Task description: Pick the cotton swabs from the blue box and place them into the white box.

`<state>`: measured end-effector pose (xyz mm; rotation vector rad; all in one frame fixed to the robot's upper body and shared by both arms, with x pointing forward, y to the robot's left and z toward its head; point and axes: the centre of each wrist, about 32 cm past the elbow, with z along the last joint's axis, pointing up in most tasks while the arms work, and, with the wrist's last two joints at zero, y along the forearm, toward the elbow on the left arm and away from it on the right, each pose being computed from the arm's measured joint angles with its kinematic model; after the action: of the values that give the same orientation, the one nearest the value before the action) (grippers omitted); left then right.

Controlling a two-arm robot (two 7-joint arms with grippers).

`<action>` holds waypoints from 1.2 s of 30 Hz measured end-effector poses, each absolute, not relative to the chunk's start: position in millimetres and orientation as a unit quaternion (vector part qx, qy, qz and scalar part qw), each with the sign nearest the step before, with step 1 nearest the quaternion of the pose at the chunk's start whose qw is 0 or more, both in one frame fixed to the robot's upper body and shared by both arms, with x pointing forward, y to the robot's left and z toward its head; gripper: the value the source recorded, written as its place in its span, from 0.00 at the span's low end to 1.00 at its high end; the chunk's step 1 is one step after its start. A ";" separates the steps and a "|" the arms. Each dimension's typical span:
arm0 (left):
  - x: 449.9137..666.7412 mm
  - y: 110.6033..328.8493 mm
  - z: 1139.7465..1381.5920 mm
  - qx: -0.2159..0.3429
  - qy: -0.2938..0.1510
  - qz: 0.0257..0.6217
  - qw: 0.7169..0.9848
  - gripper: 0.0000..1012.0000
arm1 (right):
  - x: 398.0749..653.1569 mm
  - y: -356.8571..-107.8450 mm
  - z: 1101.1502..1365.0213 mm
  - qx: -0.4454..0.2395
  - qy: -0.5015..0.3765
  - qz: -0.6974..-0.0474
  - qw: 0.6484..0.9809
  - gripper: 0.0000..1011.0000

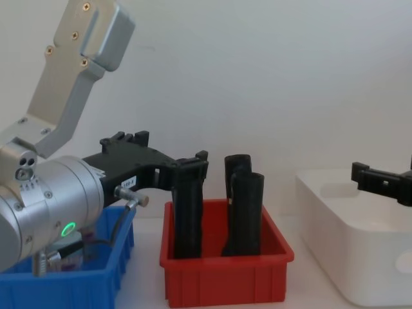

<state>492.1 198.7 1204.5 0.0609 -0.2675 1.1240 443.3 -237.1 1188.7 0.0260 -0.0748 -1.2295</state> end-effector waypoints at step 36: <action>538.6 248.2 1209.1 0.055 -0.028 0.571 0.819 0.99 | 443.3 -237.1 1188.7 0.012 -0.035 -0.577 0.816 0.99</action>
<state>538.6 248.2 1209.1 0.1168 -0.0595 1.2154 443.3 -237.1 1188.7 0.0260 -0.0749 -1.2294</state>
